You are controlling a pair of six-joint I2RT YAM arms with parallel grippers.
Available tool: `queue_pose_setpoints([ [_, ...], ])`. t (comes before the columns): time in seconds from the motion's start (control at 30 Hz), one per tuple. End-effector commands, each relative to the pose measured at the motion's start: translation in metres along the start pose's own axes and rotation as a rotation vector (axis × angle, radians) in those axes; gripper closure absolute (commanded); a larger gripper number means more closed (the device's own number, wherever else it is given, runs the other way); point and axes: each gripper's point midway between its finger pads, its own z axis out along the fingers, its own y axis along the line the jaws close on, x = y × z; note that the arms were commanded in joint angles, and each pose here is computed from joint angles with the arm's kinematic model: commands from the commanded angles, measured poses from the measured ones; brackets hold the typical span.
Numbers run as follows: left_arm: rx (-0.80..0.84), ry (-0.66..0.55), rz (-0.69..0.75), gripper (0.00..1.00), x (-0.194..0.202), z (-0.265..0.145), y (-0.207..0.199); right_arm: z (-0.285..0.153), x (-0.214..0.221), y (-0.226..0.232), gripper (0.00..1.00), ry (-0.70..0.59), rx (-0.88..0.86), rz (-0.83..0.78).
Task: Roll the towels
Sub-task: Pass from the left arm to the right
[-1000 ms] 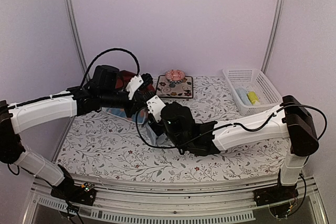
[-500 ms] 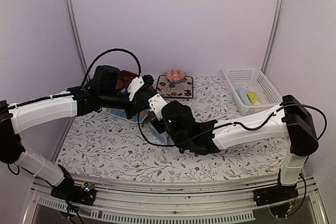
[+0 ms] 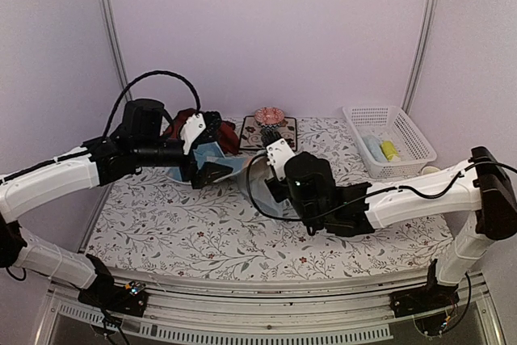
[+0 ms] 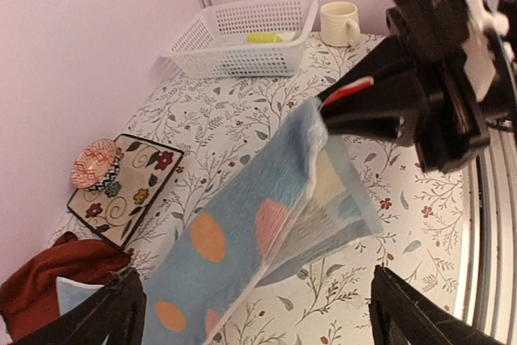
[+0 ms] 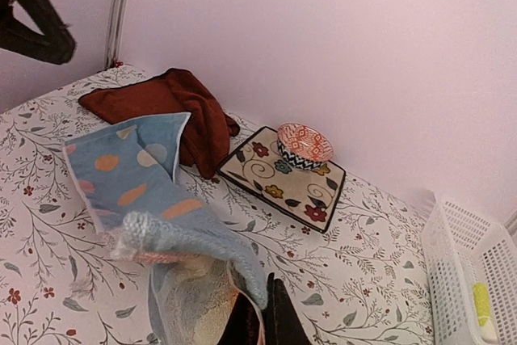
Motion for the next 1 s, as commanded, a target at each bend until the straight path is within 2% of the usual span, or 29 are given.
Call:
queue_pose_setpoints([
  [0.0,-0.138,0.011,0.095,0.03,0.013,-0.023,0.027,-0.020,-0.004,-0.060,0.98,0.011,0.122,0.113],
  [0.17,-0.282,0.115,0.216,0.03,0.063,-0.036,0.062,-0.036,0.023,-0.106,0.98,0.082,0.200,0.207],
  [0.27,-0.309,0.203,0.280,0.03,0.101,-0.034,0.075,-0.042,0.049,-0.125,0.98,0.158,0.259,0.238],
  [0.43,-0.224,0.342,0.431,0.06,0.161,-0.013,0.065,-0.048,0.075,-0.148,0.98,0.218,0.324,0.313],
  [0.63,-0.091,0.400,0.596,0.11,0.195,0.003,0.050,-0.050,0.088,-0.159,0.98,0.226,0.335,0.361],
  [0.8,0.002,0.468,0.614,0.16,0.216,0.013,0.046,-0.049,0.095,-0.159,0.98,0.234,0.328,0.365],
  [0.97,0.050,0.591,0.619,0.22,0.254,0.020,0.047,-0.049,0.098,-0.157,0.98,0.236,0.319,0.368],
])
